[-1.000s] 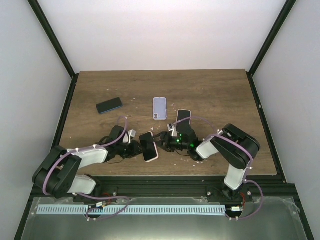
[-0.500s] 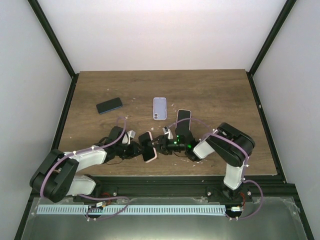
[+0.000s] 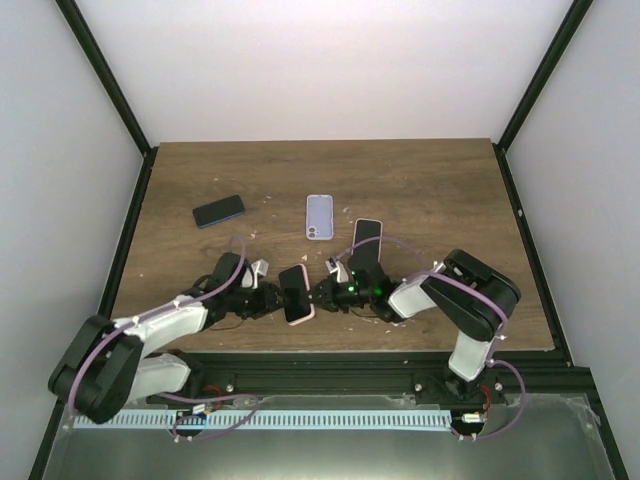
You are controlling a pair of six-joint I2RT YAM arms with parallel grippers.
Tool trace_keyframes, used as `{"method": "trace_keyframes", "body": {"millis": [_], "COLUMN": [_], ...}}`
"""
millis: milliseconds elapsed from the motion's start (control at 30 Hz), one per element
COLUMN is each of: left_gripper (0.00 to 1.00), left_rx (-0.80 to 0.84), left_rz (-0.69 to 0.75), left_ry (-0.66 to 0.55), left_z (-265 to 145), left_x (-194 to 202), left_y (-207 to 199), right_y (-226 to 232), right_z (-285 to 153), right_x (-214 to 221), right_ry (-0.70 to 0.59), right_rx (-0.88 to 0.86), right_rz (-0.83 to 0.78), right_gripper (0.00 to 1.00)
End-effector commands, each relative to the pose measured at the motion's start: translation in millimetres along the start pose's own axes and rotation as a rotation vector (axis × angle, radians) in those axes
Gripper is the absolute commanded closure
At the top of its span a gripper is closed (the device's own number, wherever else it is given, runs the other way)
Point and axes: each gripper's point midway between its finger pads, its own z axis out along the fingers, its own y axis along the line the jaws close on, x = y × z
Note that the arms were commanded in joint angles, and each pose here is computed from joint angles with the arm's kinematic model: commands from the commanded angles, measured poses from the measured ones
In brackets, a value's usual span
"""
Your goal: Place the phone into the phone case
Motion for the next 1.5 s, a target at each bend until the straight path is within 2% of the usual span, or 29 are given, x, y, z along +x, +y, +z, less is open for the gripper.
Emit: {"method": "trace_keyframes", "body": {"millis": [0,67,200,367,667,867,1033,1467], "left_gripper": [0.53,0.42,0.28,0.24,0.24,0.25,0.32,0.46], "left_rx": [0.054,0.092,0.193,0.31,0.649,0.793,0.917,0.974], "left_rz": [0.027,0.058,0.112,0.201,0.31,0.355,0.374,0.357], "left_ry": [-0.028,-0.061,-0.135,-0.244,-0.26,-0.242,-0.261,-0.271], "left_z": [-18.0,-30.3,-62.6,-110.8,-166.2,-180.7,-194.6,-202.2], "left_x": [-4.6,-10.7,-19.8,-23.6,-1.4,12.0,17.1,15.3], "left_y": [-24.4,-41.0,-80.3,-124.4,-189.2,-203.7,-213.3,-219.3], "right_y": [49.6,64.9,96.2,135.6,192.9,202.2,210.4,213.8], "right_z": [-7.0,-14.1,-36.2,-67.4,-121.4,-137.0,-150.0,-158.2], "right_x": [-3.4,-2.8,1.6,16.9,45.9,56.6,69.3,79.2], "right_ry": [0.003,-0.002,-0.028,-0.028,-0.056,-0.048,-0.021,0.019], "right_rx": [-0.117,-0.156,-0.234,-0.325,-0.491,-0.56,-0.673,-0.744], "right_rz": [-0.138,-0.176,-0.253,-0.373,-0.597,-0.568,-0.555,-0.534], "right_gripper": [0.97,0.97,0.97,0.95,0.92,0.92,0.92,0.92]}}
